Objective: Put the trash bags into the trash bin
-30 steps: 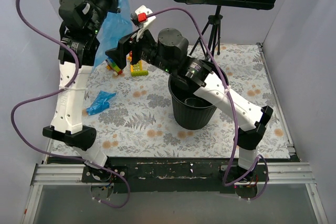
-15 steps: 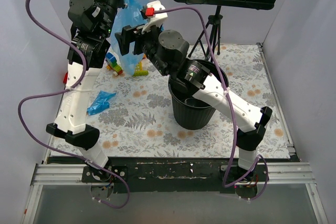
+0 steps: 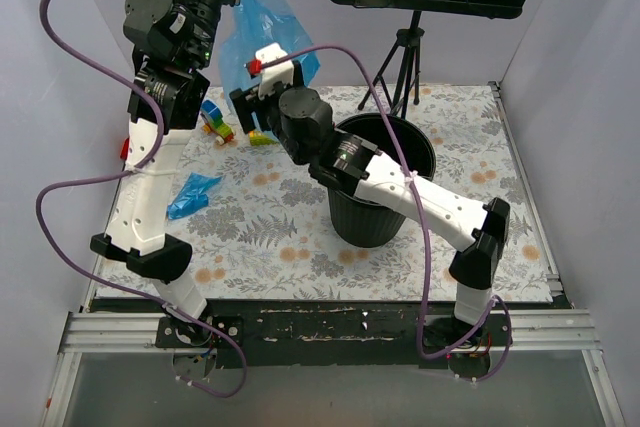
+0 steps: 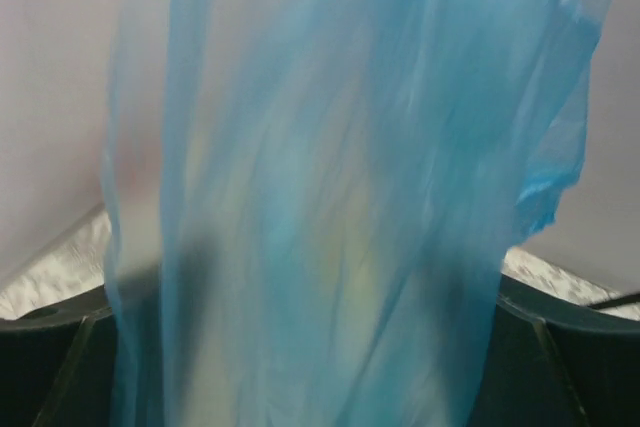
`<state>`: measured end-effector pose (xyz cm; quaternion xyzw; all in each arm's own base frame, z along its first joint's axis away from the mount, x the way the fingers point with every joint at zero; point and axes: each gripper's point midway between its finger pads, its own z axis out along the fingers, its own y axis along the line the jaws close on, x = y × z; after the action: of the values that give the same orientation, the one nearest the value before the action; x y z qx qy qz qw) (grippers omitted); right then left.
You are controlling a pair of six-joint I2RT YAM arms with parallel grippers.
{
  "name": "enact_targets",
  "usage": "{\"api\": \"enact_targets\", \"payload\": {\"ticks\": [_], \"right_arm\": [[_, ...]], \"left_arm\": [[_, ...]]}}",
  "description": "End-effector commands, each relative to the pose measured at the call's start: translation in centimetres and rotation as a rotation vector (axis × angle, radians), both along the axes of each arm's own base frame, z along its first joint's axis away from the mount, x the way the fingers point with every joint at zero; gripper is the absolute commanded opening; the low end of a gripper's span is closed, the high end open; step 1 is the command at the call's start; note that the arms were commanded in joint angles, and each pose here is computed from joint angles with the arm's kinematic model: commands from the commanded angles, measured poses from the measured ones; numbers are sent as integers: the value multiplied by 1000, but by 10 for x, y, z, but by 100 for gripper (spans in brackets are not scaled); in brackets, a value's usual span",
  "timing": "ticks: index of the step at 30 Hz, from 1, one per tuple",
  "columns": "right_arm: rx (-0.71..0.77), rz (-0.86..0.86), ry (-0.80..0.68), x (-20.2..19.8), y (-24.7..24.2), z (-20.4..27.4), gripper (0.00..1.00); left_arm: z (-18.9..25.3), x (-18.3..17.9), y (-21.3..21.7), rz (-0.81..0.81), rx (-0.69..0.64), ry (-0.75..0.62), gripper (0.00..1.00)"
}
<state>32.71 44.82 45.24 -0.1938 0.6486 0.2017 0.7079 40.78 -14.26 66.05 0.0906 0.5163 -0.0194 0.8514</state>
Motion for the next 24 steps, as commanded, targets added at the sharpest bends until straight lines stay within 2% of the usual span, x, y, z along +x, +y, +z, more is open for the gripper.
{"api": "enact_targets", "payload": {"ticks": [1, 3, 4, 5, 6, 7, 11, 14, 16, 19, 24], "right_arm": [[-4, -44, -59, -4, -61, 27, 80], [-22, -11, -75, -9, -84, 29, 70], [-58, 6, -66, -11, -96, 22, 62], [-78, 20, -67, -13, -106, 20, 45], [-94, 27, -66, -15, -116, 17, 14], [-121, 24, -74, -15, -125, 14, 2], [-149, 32, -138, -20, -161, 27, 1], [-161, 67, -246, -36, -188, 56, 1], [-155, 74, -341, -61, -213, 84, 1], [-198, 119, -430, -93, -235, 102, 1], [-245, 98, -447, -114, -273, 115, 1]], "left_arm": [[17, -12, 5, 2, -29, -48, 0], [15, -13, 3, -16, -27, -44, 0], [13, -12, 0, -25, -27, -39, 0], [11, -11, -2, -36, -28, -32, 0], [11, -12, -5, -54, -27, -29, 0], [9, -13, -9, -79, -26, -22, 0], [-6, -22, -40, -257, 11, 23, 0], [-26, -57, -85, -556, 126, 50, 0], [-32, -79, -99, -678, 158, 55, 0], [-31, -87, -107, -728, 147, 72, 0], [-14, -106, -111, -798, 157, 9, 0]]}}
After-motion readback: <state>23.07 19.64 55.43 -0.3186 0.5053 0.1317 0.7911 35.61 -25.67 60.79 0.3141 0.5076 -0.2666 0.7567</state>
